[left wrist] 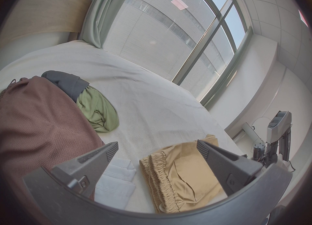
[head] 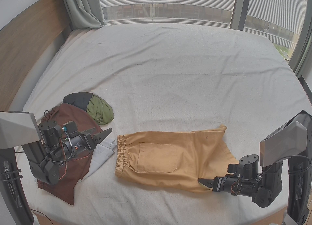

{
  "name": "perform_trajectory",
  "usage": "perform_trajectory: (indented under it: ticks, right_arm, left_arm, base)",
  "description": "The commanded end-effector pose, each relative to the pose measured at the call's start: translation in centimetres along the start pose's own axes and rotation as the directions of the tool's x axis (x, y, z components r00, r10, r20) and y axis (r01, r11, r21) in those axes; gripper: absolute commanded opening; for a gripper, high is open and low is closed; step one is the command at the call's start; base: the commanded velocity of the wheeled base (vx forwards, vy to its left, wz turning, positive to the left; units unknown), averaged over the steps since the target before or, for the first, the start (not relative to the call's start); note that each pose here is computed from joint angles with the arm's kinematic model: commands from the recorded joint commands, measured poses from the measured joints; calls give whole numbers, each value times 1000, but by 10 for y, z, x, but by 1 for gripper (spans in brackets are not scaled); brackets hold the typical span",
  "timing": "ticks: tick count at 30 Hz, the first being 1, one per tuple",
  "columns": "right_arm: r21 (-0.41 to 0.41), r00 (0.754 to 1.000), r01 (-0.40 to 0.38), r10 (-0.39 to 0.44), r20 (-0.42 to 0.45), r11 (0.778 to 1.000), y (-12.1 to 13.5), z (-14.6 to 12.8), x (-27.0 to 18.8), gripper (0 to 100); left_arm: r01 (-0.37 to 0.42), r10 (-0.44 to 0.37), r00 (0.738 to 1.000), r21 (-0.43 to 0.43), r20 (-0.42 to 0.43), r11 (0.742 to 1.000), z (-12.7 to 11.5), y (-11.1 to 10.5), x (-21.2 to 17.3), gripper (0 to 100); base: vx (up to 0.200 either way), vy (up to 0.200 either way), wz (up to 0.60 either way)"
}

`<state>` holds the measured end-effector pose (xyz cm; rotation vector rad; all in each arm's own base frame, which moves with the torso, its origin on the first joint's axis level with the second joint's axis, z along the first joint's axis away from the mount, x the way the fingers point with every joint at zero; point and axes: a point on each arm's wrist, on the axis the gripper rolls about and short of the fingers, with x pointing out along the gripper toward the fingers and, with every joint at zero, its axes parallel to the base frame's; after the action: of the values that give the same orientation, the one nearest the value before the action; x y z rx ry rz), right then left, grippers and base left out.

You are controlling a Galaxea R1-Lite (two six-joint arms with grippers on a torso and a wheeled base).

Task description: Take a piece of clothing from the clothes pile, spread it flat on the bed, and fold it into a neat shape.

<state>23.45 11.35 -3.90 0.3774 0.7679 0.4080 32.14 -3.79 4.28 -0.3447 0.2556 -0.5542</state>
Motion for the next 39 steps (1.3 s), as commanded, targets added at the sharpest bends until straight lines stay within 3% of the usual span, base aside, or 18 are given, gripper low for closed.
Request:
perform_trajectory:
  ticks: [1,6,10,14,21,30,39]
  right_arm:
    - [-8,999,8,-8,-34,1000,-1,-7,-4,100]
    - [-48,996,-5,0,-93,999,0,-16,-15,100]
    - [-86,980,-117,101,-170,989,5,-21,-30,100]
    - [-89,956,-244,224,-188,966,16,-16,-45,100]
    - [-118,925,-364,344,-163,924,31,-4,-63,100]
    - [-148,915,-403,395,-84,903,37,11,-74,100]
    - [-142,930,-366,369,-8,920,28,27,-69,100]
  left_arm:
    - [22,-22,1000,-2,-7,1000,0,0,0,100]
    - [55,-55,998,-2,-19,998,0,-1,-2,100]
    - [110,-110,993,-5,-41,994,-1,-4,-4,100]
    - [136,-136,990,-2,-47,991,-1,-5,-4,100]
    - [170,-170,983,-12,-67,985,-3,-7,-6,100]
    - [200,-203,974,-34,-99,979,-9,-9,-8,100]
    - [214,-225,966,-88,-129,973,-16,-11,-9,100]
  base:
    - [0,0,0]
    - [0,0,0]
    - [0,0,0]
    - [0,0,0]
    - [0,0,0]
    - [0,0,0]
    - [0,0,0]
